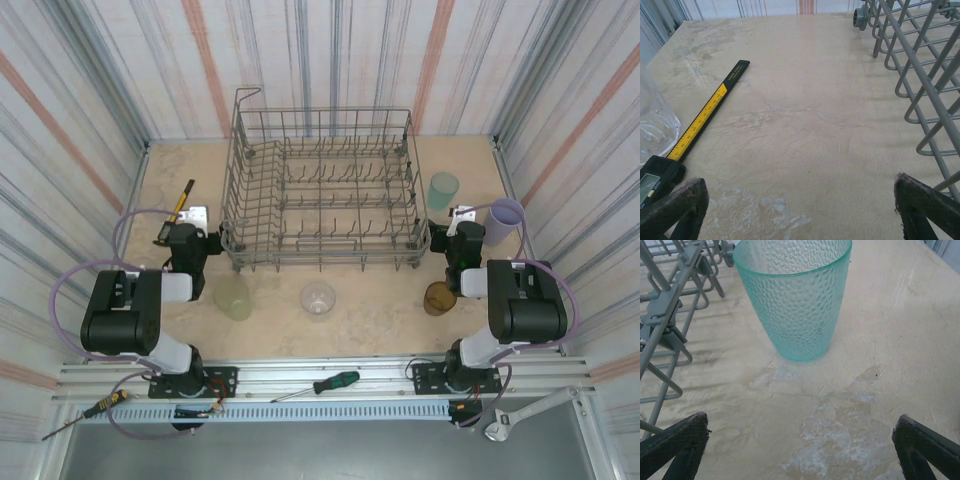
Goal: Load the cups into the dish rack
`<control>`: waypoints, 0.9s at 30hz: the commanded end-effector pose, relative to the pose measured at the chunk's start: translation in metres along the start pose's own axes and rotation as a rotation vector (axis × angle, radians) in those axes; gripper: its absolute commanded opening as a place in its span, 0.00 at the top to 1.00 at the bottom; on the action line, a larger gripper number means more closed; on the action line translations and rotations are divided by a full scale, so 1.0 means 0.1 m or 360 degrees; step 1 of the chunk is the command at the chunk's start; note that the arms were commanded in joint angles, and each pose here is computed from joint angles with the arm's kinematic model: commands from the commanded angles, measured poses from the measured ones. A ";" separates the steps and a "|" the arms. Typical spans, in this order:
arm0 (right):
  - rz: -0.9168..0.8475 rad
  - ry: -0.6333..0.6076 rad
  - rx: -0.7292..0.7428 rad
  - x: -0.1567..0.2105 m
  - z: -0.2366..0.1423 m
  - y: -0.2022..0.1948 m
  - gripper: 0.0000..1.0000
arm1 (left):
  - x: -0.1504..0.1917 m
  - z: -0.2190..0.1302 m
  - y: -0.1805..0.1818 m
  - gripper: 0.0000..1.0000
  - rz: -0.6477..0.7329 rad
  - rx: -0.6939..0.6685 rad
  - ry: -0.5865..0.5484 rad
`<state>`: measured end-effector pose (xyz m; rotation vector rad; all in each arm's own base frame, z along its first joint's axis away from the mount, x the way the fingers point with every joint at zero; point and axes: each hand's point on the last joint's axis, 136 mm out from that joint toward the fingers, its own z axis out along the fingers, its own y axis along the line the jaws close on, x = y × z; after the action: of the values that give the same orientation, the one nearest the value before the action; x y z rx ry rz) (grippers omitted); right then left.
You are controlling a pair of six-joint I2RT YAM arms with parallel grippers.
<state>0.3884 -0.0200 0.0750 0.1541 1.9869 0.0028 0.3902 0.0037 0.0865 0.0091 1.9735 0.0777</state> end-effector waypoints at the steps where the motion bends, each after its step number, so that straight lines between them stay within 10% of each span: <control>1: -0.0006 -0.0026 -0.0037 -0.08 0.02 0.04 0.01 | -0.07 0.01 -0.02 0.01 0.0006 0.0026 -0.0033; 27: 0.0102 -0.0105 0.0142 -0.15 -0.08 -0.19 0.01 | -0.14 -0.10 0.12 0.01 -0.0051 -0.0102 -0.0086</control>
<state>0.3876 -0.0275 0.0779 0.1979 1.9715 -0.0250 0.3884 0.0083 0.0896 -0.0199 1.9687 0.0963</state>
